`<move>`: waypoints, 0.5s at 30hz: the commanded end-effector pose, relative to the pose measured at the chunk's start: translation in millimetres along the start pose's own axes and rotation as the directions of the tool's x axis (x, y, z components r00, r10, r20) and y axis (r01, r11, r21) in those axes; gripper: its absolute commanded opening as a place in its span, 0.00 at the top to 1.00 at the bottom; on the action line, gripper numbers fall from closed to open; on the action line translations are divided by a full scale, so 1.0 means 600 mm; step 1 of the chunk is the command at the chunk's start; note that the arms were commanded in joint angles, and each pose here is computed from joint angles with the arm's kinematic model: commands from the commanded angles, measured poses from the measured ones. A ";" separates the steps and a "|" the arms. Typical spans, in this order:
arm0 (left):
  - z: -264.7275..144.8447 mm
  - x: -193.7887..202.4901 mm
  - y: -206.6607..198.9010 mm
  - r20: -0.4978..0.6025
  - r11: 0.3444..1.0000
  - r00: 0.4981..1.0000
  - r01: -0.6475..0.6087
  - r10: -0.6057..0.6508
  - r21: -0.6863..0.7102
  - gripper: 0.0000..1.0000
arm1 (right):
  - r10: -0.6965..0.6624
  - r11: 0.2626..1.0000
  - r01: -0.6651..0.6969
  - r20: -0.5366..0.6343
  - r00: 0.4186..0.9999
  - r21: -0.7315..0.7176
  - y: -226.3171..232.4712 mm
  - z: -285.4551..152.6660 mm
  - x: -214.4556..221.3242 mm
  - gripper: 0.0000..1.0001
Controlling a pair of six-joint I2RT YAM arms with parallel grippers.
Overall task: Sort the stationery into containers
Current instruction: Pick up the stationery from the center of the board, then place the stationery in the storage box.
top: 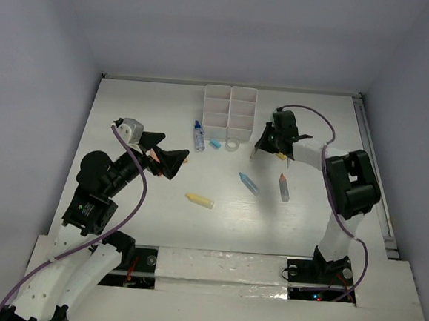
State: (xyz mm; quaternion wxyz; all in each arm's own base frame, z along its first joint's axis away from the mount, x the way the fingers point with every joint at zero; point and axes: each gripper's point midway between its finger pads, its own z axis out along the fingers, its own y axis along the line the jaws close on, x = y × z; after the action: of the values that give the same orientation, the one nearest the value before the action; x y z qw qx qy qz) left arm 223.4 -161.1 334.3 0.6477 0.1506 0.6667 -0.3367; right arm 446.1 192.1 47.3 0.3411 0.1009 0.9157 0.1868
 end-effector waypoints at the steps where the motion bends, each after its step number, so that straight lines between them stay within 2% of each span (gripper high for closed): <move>1: 0.004 -0.018 -0.008 0.038 1.000 0.999 -0.021 0.020 0.023 0.01 | -0.029 0.996 0.041 0.154 0.988 -0.080 0.046 -0.053 -0.069 1.00; 5: 0.005 -0.016 -0.006 0.034 1.000 0.999 -0.020 0.019 0.021 0.01 | -0.041 0.990 0.071 0.230 0.972 -0.124 0.073 -0.108 -0.108 1.00; 10: 0.009 -0.012 0.001 0.026 1.000 1.000 -0.010 0.010 0.003 0.01 | -0.035 0.974 0.114 0.367 0.930 -0.197 0.129 -0.169 -0.190 1.00; 15: 0.016 -0.005 0.010 0.012 1.000 1.000 -0.002 0.002 -0.020 0.01 | -0.023 0.953 0.170 0.501 0.865 -0.249 0.184 -0.185 -0.278 1.00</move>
State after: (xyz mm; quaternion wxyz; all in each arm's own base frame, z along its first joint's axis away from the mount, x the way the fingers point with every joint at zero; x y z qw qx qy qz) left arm 230.6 -162.5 326.9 0.6389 0.1461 0.6782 -0.3325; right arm 473.6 199.8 208.8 0.5039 0.0662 0.8243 0.2494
